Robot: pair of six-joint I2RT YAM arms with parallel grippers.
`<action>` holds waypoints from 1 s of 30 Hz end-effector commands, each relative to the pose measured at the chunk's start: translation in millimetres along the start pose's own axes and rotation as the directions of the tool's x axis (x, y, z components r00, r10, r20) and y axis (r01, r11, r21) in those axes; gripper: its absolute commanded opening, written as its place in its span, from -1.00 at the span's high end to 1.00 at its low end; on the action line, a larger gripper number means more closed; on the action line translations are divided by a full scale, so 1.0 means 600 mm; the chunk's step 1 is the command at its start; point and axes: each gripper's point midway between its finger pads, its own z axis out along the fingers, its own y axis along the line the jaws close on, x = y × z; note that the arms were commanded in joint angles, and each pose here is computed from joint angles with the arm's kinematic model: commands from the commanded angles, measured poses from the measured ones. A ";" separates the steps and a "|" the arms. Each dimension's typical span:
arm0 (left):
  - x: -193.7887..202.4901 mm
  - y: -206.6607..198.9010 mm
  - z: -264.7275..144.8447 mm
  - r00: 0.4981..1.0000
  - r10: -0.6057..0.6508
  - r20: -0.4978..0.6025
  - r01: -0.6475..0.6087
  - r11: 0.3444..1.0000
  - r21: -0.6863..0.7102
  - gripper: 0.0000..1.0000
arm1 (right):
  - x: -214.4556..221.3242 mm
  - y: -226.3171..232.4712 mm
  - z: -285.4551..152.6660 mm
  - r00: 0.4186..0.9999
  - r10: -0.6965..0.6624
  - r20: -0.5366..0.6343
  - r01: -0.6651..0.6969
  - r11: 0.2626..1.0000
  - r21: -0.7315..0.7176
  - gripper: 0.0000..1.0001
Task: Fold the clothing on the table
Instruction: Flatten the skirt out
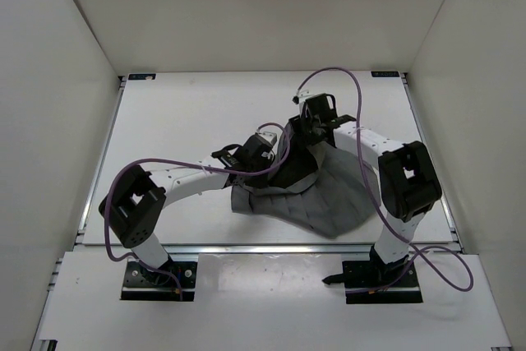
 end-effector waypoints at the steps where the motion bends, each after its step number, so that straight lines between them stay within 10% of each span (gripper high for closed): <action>1: -0.029 -0.018 -0.028 0.999 0.009 0.050 -0.011 0.999 0.038 1.00 | -0.054 -0.017 0.001 0.996 -0.009 0.086 0.003 0.997 0.075 -0.13; 8: -0.023 -0.008 -0.027 0.999 0.009 0.042 -0.010 1.000 0.023 1.00 | -0.070 -0.076 -0.005 0.993 0.047 0.108 -0.067 0.980 0.185 1.00; 21: -0.170 0.191 -0.159 0.946 -0.130 0.295 0.190 0.964 -0.185 1.00 | -0.192 -0.228 -0.191 0.935 0.173 0.309 -0.259 0.929 0.265 0.99; 30: -0.086 0.222 -0.138 0.961 -0.186 0.205 0.219 0.964 -0.150 1.00 | -0.034 -0.117 -0.177 0.952 0.280 0.124 -0.294 0.950 0.107 1.00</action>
